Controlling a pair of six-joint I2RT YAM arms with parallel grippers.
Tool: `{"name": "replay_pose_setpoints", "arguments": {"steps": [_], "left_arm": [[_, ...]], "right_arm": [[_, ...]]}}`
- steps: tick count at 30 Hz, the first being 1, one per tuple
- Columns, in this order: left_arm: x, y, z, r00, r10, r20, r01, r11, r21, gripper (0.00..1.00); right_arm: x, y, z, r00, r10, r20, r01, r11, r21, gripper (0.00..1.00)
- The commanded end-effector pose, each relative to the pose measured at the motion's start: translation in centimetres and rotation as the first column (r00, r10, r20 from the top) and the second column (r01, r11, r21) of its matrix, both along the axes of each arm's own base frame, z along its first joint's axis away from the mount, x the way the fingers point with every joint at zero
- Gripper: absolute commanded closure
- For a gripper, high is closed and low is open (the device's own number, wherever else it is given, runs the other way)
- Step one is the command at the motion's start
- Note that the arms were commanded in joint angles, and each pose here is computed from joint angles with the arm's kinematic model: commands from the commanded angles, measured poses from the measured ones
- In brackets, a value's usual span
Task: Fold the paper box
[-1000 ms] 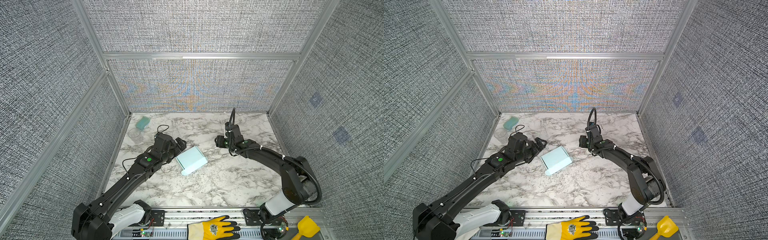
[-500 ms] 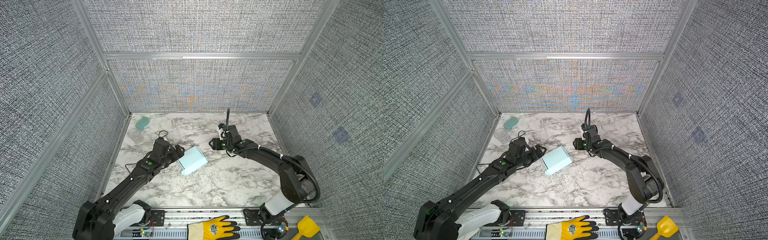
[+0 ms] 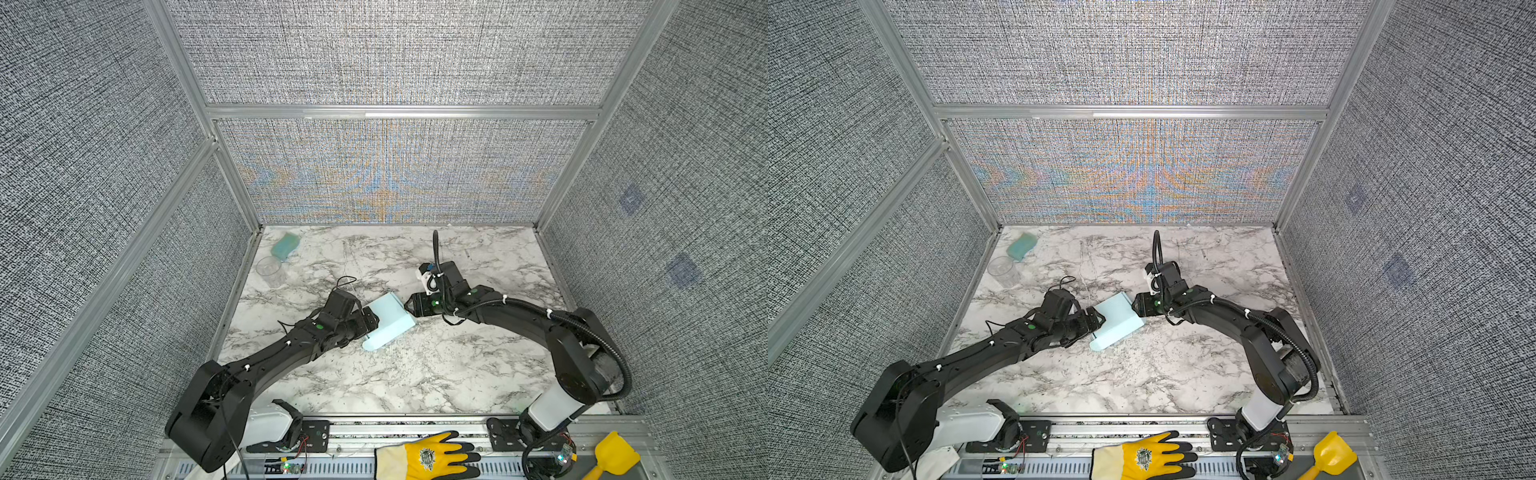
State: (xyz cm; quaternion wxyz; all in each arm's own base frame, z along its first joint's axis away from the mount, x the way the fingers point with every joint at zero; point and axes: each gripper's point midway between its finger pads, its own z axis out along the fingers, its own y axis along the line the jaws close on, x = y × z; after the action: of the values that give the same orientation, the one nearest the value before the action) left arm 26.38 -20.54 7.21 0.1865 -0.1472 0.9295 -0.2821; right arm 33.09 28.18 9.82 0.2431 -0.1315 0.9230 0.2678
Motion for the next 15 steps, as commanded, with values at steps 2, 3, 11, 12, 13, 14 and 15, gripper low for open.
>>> {"name": "replay_pose_setpoints", "arguments": {"steps": [2,3,11,12,13,14,15], "left_arm": [[2.1,-0.5,-0.3,1.0,0.01,0.014,-0.01,1.0,0.013,0.09],[2.6,-0.4,-0.5,1.0,0.007,0.003,-0.007,0.999,0.037,0.09],[8.8,-2.3,1.0,0.997,-0.049,0.066,0.044,0.997,0.065,0.09],[9.4,-2.6,0.9,0.997,-0.054,0.059,0.05,0.996,0.069,0.09],[9.8,-3.0,0.9,0.996,-0.067,0.052,0.064,0.996,0.066,0.09],[10.0,-3.2,0.9,0.996,-0.078,0.047,0.075,0.995,0.064,0.09],[10.0,-3.4,1.0,0.996,-0.081,0.043,0.078,0.995,0.061,0.09]], "right_arm": [[0.1,-0.1,0.2,1.0,-0.021,0.0,0.021,1.0,0.001,0.38],[0.0,-0.2,0.2,1.0,-0.024,0.001,0.024,1.0,0.001,0.38],[-0.5,-1.0,-0.2,0.999,-0.053,0.009,0.053,0.999,0.009,0.38],[-0.5,-1.2,-0.1,0.998,-0.055,0.011,0.055,0.998,0.009,0.38],[-0.5,-1.3,-0.1,0.998,-0.057,0.011,0.057,0.998,0.008,0.38],[-0.5,-1.5,0.0,0.998,-0.061,0.012,0.061,0.998,0.008,0.38],[-0.6,-1.6,0.0,0.998,-0.065,0.009,0.065,0.998,0.009,0.38]]}}
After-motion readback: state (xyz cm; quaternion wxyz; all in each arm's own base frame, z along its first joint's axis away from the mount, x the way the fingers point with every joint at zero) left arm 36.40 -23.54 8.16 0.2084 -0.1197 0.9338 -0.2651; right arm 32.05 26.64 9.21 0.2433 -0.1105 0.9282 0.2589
